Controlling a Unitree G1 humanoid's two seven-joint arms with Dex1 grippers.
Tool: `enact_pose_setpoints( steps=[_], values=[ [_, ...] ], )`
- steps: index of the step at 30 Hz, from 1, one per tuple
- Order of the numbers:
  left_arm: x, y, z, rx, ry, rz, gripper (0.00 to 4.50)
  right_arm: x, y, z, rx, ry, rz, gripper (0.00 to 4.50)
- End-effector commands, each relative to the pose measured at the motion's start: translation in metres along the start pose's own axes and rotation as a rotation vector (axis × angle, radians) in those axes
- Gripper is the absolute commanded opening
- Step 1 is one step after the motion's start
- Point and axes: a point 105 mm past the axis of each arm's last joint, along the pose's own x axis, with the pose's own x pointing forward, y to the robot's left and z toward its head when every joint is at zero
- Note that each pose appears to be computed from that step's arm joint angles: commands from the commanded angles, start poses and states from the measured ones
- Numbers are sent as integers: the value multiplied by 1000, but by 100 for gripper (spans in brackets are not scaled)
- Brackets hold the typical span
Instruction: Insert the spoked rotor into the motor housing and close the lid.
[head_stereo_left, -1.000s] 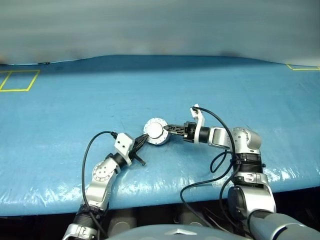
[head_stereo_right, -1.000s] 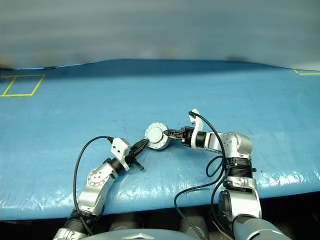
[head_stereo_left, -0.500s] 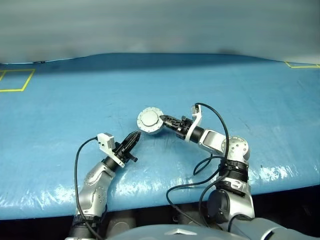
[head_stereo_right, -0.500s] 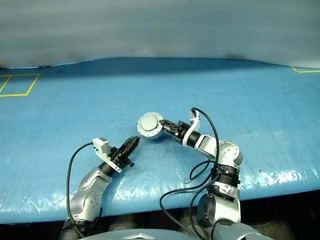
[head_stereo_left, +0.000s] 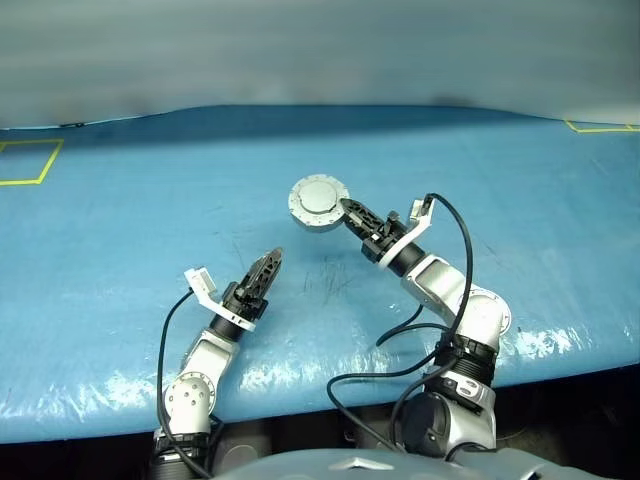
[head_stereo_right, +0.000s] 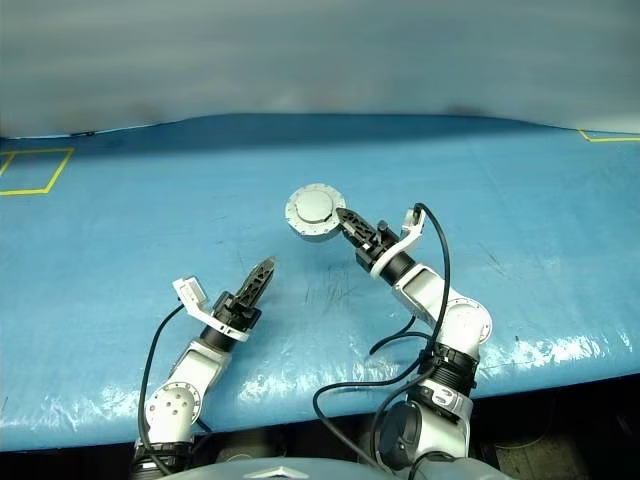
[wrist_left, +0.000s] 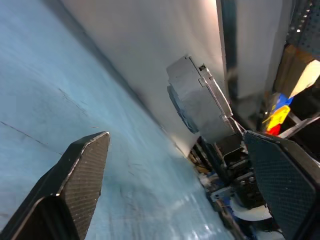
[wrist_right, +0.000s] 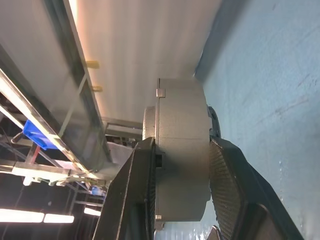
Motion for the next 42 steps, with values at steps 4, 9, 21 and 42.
enact_pose_setpoints(
  steps=[4,9,21,42],
  values=[
    [12,-25,-2,-83,50,-120,446,6,20,-33,38,73,104,113],
    [14,-25,-3,-117,43,-124,446,3,22,-43,52,124,127,113],
    [28,-31,6,-144,-30,-160,446,-3,36,-62,34,199,183,113],
    [39,-19,9,-180,-90,-111,267,-8,34,-51,-15,113,133,188]
  ],
)
